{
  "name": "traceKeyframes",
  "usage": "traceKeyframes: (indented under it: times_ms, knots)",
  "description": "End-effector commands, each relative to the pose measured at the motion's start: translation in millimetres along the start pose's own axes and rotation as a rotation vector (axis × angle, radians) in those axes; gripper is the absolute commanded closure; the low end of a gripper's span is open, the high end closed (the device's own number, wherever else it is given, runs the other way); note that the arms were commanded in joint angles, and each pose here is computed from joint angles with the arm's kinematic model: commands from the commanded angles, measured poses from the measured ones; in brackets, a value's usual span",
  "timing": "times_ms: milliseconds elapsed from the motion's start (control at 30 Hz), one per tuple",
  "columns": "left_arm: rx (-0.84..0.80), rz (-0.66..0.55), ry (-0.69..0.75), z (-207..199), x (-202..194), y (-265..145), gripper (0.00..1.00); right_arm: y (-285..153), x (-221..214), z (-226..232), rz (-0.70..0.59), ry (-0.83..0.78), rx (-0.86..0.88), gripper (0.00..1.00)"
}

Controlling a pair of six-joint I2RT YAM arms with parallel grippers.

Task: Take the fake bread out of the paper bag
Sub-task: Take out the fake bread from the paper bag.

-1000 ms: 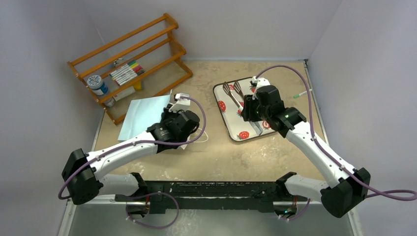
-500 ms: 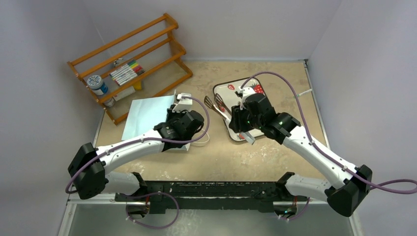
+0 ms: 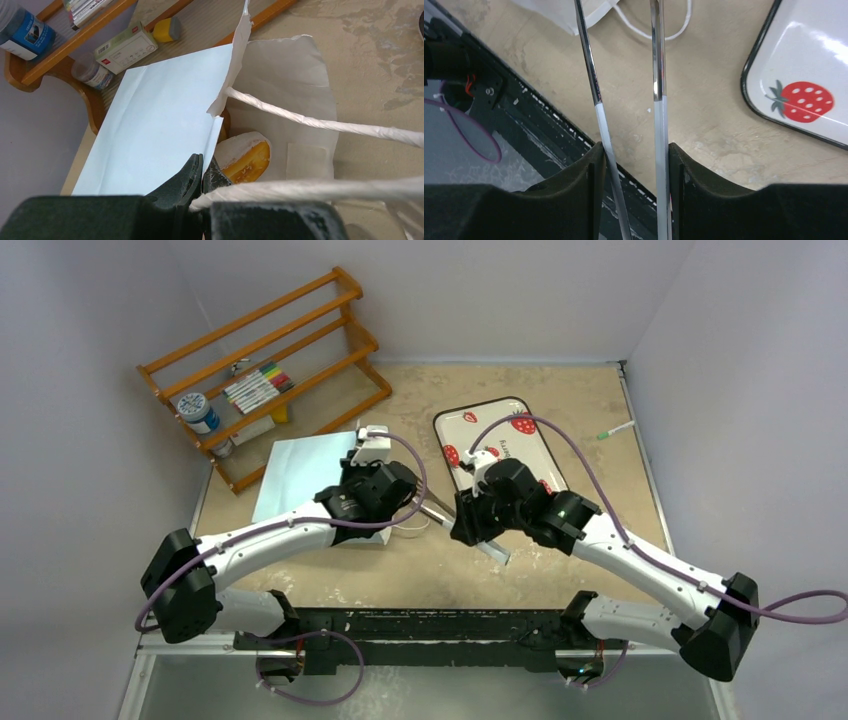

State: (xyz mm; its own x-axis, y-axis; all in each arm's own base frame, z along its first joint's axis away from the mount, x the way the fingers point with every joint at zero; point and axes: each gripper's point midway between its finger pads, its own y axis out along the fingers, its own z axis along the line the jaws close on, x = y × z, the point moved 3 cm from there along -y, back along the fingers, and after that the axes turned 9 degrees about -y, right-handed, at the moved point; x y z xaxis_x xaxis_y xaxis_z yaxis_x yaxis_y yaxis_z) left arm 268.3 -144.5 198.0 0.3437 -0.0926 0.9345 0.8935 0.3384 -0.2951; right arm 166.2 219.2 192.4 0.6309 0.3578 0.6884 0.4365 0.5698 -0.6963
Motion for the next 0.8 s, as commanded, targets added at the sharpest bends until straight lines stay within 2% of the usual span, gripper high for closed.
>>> traceKeyframes:
  times_ms: [0,333,767]
  knots:
    - [-0.017,-0.039,-0.137,-6.4,28.3,-5.5,1.0,6.1,8.6,23.7,-0.05,0.007,0.118,0.59]
    - [-0.097,-0.02,-0.155,-1.6,37.6,-15.5,1.0,32.4,15.6,40.5,-0.045,0.035,0.216,0.58]
    - [-0.171,-0.006,-0.156,0.1,44.6,-23.7,1.0,52.6,3.6,52.7,0.023,0.101,0.301,0.56]
